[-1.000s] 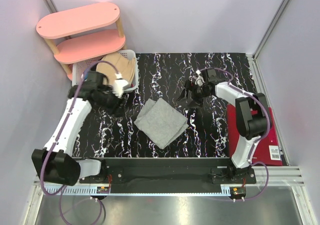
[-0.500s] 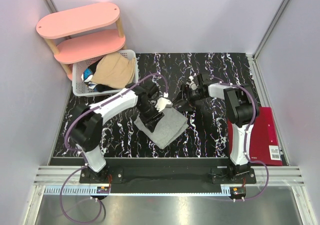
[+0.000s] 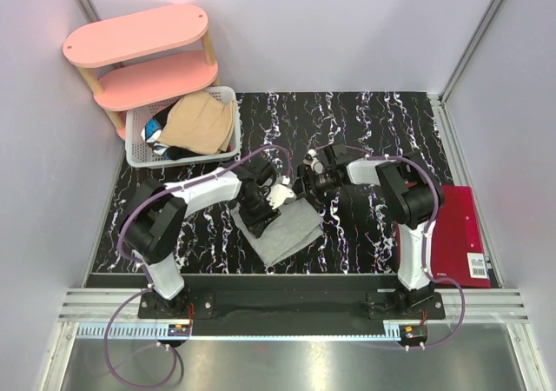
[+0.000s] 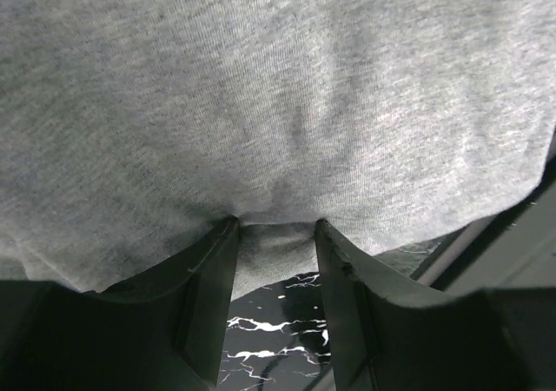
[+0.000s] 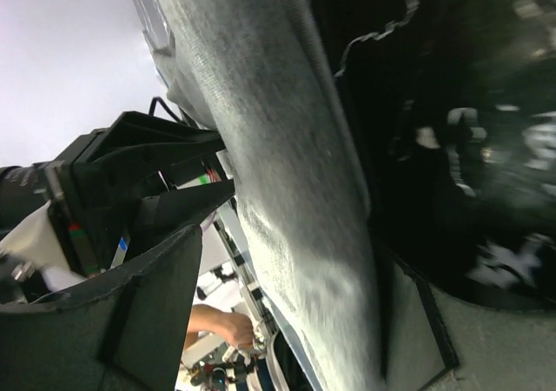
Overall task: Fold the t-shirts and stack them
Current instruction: Put the neatly folded tshirt into the corner of the board with the right arm
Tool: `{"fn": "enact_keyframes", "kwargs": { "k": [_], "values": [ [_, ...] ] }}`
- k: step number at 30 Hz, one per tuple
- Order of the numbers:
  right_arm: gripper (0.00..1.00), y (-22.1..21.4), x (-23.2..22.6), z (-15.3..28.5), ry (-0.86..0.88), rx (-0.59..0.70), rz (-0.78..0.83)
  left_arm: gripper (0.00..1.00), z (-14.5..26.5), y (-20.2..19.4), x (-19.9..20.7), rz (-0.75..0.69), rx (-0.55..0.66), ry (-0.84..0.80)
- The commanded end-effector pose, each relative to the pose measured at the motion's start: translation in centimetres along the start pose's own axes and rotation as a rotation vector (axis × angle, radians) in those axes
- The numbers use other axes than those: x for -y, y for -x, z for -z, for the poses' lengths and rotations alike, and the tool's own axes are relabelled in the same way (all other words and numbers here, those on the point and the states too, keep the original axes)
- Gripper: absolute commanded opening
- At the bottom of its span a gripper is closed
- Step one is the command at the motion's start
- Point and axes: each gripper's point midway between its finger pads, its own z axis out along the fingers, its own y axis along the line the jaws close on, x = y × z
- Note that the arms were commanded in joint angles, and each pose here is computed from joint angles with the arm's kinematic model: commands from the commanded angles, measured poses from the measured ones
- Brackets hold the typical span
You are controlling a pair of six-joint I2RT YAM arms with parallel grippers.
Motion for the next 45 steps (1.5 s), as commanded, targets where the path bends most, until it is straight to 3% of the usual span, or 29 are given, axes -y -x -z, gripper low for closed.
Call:
{"fn": "enact_keyframes", "kwargs": {
  "k": [1,10,13,14,15,18,24,27,31,38,45],
  "values": [
    [0.78,-2.3,4.3,-1.7,-0.173,-0.018,-0.025,0.47,0.2,1.0,-0.7,-0.056,0.065,0.077],
    [0.58,-3.4,2.6,-2.4,-0.141,-0.054,-0.008,0.47,-0.1,1.3,-0.6,-0.036,0.095,0.076],
    [0.46,-3.3,1.6,-2.8,-0.12,-0.066,0.008,0.47,0.2,1.5,-0.6,-0.038,0.105,0.082],
    [0.41,-3.0,1.2,-2.8,-0.11,-0.062,0.01,0.47,0.3,1.6,-0.6,-0.036,0.109,0.088],
    [0.28,-2.9,1.1,-2.9,-0.103,-0.064,0.007,0.47,0.7,1.8,-0.6,-0.04,0.12,0.097],
    [0.02,-2.2,0.1,-3.0,-0.08,-0.061,0.01,0.47,1.8,2.1,-1.1,-0.043,0.137,0.138],
    [0.0,4.9,0.5,1.5,-0.064,0.149,-0.104,0.49,10.2,3.2,-3.9,-0.087,0.273,0.432],
    [0.0,9.8,1.9,7.1,-0.105,0.329,-0.149,0.51,15.9,2.8,-5.3,-0.064,0.364,0.571],
    [0.0,13.9,3.6,14.1,-0.256,0.473,-0.179,0.52,22.4,1.1,-7.0,0.054,0.468,0.62],
    [0.0,17.1,9.7,24.4,-0.468,0.705,-0.353,0.52,25.4,-2.5,-7.4,0.114,0.504,0.665],
    [0.0,17.8,15.7,30.5,-0.585,0.843,-0.542,0.52,26.0,-4.9,-7.4,0.17,0.52,0.666]
  ]
}}
